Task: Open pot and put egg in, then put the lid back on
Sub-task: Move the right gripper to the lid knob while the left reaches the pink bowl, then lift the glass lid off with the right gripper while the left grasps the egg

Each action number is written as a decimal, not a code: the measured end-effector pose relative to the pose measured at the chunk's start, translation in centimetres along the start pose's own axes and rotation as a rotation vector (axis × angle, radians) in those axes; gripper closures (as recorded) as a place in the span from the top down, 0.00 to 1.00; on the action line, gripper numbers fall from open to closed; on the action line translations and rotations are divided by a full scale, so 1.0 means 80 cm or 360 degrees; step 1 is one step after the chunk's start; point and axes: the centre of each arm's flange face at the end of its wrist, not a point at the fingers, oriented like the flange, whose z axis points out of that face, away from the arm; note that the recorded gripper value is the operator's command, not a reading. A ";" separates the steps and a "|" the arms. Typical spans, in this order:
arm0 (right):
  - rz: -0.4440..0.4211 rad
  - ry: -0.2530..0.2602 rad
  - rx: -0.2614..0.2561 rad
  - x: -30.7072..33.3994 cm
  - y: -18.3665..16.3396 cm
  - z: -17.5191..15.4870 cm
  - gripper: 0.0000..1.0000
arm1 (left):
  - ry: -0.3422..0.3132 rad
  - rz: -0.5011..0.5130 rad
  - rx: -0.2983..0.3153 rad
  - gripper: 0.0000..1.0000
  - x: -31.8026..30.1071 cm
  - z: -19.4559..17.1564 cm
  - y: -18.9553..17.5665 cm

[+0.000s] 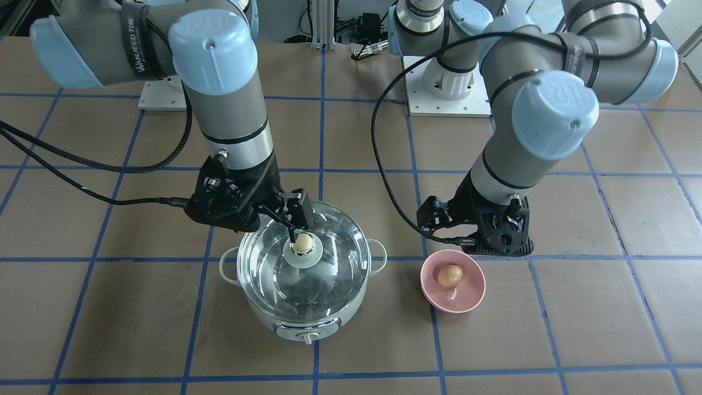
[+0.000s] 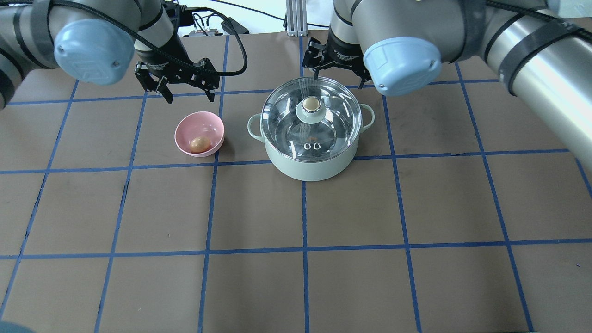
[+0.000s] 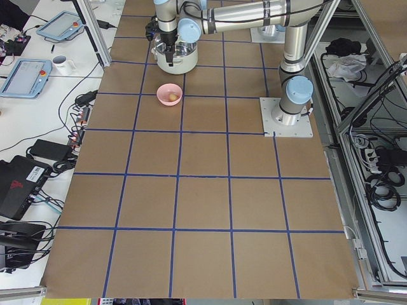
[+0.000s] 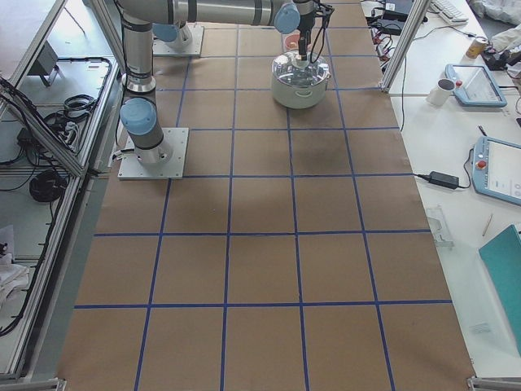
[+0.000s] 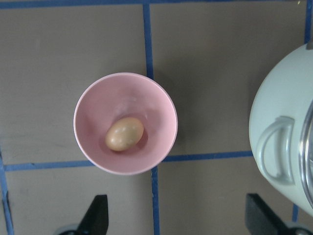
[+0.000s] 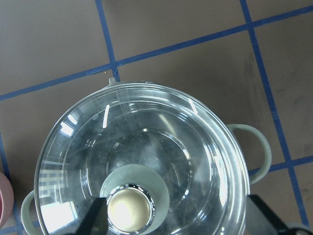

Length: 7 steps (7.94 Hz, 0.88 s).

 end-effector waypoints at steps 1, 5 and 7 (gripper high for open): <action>0.0000 0.0006 0.0005 -0.016 0.005 0.019 1.00 | 0.0007 -0.0010 -0.0046 1.00 -0.007 0.044 -0.015; -0.0052 0.0029 -0.0070 -0.051 0.025 0.079 1.00 | -0.0053 -0.0062 -0.0188 1.00 -0.047 0.148 -0.046; -0.0065 0.0040 -0.0088 -0.055 0.033 0.086 0.44 | -0.0041 -0.0087 -0.0223 1.00 -0.062 0.169 -0.052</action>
